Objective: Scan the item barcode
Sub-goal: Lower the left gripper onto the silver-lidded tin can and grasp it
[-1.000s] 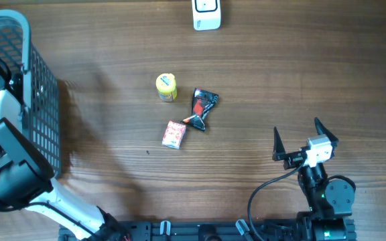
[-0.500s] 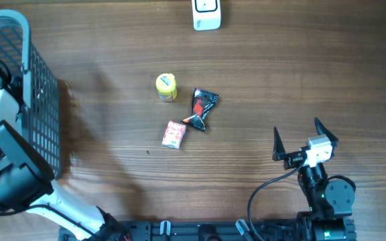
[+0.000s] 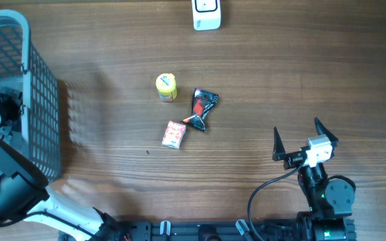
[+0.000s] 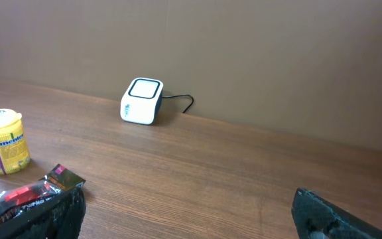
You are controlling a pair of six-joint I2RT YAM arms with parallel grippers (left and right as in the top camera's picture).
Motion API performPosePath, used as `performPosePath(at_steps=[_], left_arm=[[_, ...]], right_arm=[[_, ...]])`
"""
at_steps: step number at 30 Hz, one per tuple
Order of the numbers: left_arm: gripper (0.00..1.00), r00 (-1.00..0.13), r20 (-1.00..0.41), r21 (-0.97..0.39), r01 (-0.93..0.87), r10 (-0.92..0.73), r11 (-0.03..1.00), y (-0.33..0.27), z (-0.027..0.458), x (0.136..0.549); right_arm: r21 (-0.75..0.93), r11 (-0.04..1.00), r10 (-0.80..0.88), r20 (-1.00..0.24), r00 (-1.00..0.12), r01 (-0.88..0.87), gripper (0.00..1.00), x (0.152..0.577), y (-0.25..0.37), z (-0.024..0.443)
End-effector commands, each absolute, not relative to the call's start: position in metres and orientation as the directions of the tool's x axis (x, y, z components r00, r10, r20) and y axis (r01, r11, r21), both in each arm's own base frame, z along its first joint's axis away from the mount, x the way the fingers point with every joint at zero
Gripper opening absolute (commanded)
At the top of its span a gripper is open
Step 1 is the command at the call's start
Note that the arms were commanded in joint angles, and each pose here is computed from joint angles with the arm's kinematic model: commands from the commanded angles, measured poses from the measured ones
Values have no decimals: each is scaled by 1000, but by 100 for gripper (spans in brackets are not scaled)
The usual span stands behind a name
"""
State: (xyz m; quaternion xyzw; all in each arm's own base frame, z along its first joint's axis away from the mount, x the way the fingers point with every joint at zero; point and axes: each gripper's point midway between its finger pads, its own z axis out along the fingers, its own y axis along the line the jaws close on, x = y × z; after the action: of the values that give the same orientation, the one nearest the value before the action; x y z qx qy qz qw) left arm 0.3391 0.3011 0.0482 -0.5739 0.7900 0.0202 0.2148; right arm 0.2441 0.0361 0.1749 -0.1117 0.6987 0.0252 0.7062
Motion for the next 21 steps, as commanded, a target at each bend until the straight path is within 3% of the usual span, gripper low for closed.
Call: performPosePath(at_steps=[1, 11, 21], left_arm=[[100, -237, -392, -226, -912, -889, 343, 303, 62, 336], [100, -212, -465, -339, -855, -860, 394, 301, 111, 353], [100, -228, -488, -346, -836, -843, 426, 297, 107, 370]], right_arm=[[-105, 977, -102, -994, 25, -185, 100, 244, 35, 176], [-105, 977, -102, -994, 25, -185, 100, 244, 35, 176], [-105, 977, -102, -994, 25, -185, 100, 244, 35, 176]])
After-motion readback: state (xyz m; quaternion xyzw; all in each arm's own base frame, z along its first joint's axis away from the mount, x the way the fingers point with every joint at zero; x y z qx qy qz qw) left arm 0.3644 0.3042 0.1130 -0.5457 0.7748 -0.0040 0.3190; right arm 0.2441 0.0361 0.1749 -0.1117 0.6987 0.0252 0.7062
